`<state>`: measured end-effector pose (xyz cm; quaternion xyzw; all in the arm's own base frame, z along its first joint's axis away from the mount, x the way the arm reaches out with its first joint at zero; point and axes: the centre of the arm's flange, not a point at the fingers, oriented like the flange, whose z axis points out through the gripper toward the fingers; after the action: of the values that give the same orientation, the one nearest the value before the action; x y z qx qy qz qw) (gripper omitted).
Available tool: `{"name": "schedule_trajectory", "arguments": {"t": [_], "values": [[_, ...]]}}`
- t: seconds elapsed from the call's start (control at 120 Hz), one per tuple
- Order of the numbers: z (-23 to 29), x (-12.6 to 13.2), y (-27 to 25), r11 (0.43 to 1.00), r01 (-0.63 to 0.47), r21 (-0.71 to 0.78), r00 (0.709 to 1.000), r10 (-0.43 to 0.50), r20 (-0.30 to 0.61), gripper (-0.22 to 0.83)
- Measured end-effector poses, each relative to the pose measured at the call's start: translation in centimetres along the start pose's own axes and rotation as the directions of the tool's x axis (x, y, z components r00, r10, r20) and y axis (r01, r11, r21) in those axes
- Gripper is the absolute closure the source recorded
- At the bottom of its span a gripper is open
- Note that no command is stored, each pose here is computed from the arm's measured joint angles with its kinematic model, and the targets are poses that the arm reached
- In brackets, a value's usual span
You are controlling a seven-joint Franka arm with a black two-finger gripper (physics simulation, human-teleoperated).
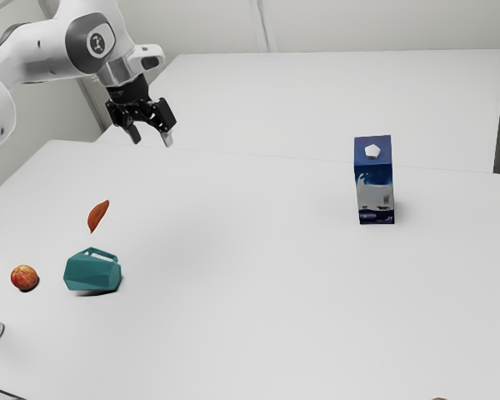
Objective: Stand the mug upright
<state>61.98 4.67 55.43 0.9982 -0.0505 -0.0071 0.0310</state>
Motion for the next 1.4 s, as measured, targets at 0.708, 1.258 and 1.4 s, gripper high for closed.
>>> {"name": "schedule_trajectory", "arguments": {"t": [0.708,1.258,1.4], "values": [[-2.6,-13.1,-10.0,0.935,0.226,-0.272,0.972,-0.233,0.005,0.0],[12.0,-20.7,-25.8,0.737,0.325,-0.593,0.94,-0.319,0.12,0.0],[15.2,-21.6,-26.7,0.717,0.309,-0.625,0.941,-0.324,0.094,0.0]]}}
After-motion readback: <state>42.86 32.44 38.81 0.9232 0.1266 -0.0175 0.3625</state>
